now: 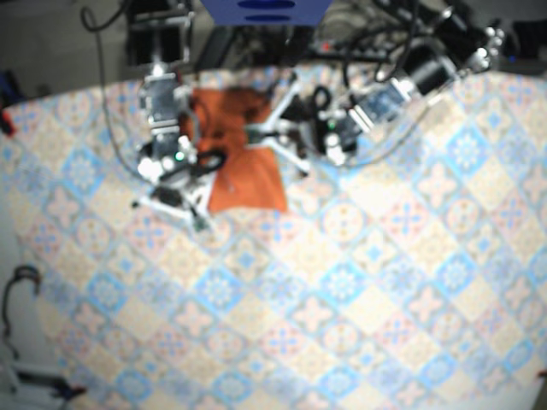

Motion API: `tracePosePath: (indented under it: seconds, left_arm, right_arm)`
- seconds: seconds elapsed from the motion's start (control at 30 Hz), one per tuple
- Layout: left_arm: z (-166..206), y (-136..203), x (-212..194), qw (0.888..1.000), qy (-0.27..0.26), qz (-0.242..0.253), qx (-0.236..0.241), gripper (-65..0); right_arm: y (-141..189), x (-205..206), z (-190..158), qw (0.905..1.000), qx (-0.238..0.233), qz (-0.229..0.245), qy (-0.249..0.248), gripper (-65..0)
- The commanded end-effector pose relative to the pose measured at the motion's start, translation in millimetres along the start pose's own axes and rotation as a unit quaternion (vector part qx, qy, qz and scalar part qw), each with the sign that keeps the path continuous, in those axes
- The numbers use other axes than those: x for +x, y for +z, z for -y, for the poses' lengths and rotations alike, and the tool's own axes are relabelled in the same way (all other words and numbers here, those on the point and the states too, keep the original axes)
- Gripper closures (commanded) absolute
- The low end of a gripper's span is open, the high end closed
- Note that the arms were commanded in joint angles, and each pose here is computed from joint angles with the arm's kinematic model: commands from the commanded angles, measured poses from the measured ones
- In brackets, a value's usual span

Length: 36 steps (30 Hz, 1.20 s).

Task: Fold the T-shirt properly
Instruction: 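Lay the folded layer down and flatten it with both grippers, then pinch and straighten the bundle's edges with both grippers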

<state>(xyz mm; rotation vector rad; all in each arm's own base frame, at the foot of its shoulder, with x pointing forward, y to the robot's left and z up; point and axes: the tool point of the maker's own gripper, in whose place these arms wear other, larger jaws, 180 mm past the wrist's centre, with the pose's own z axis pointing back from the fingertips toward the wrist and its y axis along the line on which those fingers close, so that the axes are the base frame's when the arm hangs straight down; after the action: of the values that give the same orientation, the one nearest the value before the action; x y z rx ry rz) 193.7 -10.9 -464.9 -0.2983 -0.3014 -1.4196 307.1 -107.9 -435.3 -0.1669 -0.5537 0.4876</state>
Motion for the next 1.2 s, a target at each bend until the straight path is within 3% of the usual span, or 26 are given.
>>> tracePosePath:
  seconds: [0.0,0.37,0.53,0.63,0.93,1.07,1.17]
  left_arm:
    - [-8,6,7,1.000,-0.004,0.011,0.011,0.0]
    - [-16,13,-32,0.999,0.003,-0.026,0.019,0.0]
    - [-19,18,-44,0.999,0.003,-0.037,0.024,0.0]
    - [-20,22,-46,0.999,-0.001,-0.036,0.028,0.0]
    - [-21,22,-46,0.999,-0.001,-0.037,0.029,0.0]
    - [-21,22,-47,0.999,-0.002,-0.039,0.031,0.0]
    - [-21,22,-47,0.999,-0.002,-0.039,0.030,0.0]
  right_arm:
    - [7,17,9,0.9995,-0.013,0.027,-0.003,-14.4]
    - [36,15,66,0.9912,-0.083,0.078,-0.067,-14.7]
    - [54,5,75,0.9877,-0.103,0.091,-0.074,-14.8]
    - [62,-2,67,0.9883,-0.101,0.088,-0.073,-14.8]
    - [62,8,3,0.9924,-0.034,0.096,-0.068,-13.5]
    - [64,21,-17,0.9927,-0.012,0.110,-0.048,-4.4]
    - [65,27,-27,0.9926,-0.001,0.115,-0.039,-1.8]
